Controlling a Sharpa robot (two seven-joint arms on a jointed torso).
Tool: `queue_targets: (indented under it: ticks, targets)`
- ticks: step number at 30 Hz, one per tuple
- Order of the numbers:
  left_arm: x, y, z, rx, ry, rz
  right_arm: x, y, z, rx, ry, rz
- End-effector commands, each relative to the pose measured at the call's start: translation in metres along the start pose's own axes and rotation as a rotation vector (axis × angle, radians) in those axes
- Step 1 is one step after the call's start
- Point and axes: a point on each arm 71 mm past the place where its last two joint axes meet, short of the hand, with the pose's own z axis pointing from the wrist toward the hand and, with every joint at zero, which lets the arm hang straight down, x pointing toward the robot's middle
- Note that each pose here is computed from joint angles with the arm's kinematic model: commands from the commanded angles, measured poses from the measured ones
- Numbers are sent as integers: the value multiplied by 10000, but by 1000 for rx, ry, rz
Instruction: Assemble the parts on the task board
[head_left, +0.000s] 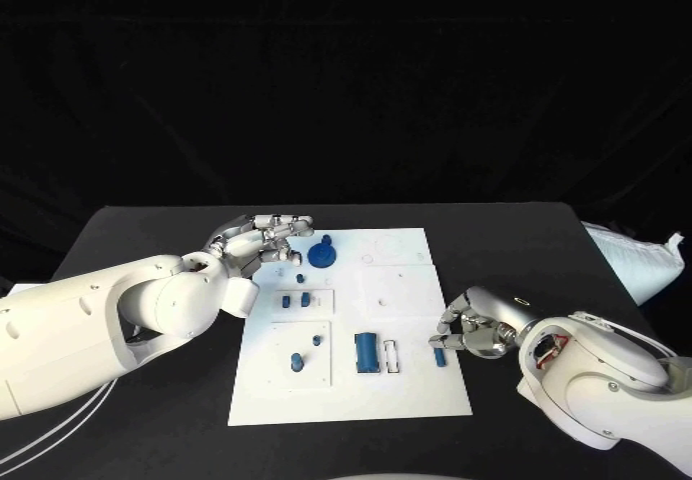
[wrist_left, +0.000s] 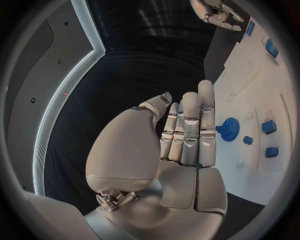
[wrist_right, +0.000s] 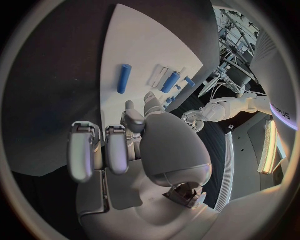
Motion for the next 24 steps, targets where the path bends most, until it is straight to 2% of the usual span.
queue_targets:
  ticks: [1, 5, 10, 17, 24]
  targets:
    - [26, -2, -5, 6, 22, -9, -5, -22, -12, -11, -3, -49]
    - [27, 5, -7, 4, 24, -10, -1, -68, -7, 0, -10, -108]
    - [27, 12, -8, 3, 25, -10, 45, -93, 5, 5, 7, -154]
    - [24, 17, -10, 1, 25, -10, 147, -78, 49, -1, 36, -201]
    - [21, 18, -13, 0, 25, -10, 203, -52, 98, -11, 40, -235]
